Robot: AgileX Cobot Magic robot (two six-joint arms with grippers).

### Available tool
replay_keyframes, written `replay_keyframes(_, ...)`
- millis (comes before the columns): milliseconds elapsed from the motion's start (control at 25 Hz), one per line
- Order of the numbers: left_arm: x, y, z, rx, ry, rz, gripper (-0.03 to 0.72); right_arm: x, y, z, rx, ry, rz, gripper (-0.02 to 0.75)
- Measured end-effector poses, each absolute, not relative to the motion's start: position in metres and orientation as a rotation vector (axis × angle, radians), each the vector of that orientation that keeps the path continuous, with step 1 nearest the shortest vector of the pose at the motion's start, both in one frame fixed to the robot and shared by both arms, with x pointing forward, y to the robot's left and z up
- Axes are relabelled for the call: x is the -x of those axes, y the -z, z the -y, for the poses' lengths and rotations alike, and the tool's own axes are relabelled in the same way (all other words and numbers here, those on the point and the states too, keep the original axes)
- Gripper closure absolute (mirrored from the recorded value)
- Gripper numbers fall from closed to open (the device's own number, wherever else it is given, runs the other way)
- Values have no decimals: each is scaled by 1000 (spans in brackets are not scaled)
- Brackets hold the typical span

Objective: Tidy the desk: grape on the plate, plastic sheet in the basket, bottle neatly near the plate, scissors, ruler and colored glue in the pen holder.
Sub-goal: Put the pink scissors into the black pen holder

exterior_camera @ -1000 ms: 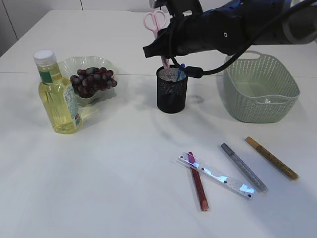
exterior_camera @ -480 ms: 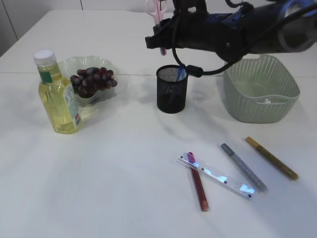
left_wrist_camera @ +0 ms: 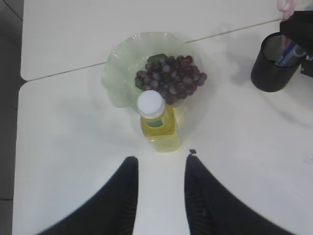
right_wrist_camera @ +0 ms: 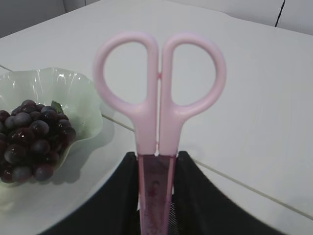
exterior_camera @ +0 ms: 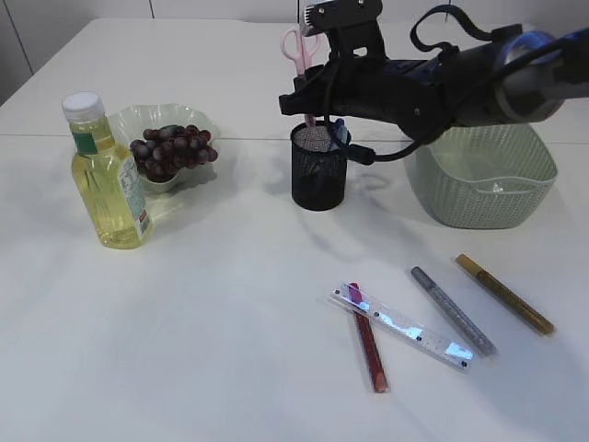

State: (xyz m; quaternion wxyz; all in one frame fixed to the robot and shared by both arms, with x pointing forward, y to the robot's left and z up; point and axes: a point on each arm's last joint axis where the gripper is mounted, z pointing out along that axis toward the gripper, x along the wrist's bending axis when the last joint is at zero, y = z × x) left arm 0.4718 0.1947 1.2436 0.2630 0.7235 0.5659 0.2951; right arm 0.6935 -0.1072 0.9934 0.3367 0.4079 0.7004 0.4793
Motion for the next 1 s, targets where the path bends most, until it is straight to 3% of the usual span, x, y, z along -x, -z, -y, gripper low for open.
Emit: replay_keyframes(1000, -473, -1243, -195, -1958, -806, -1532, 449, -698, -988, 113, -1055, -1231, -1823, 538)
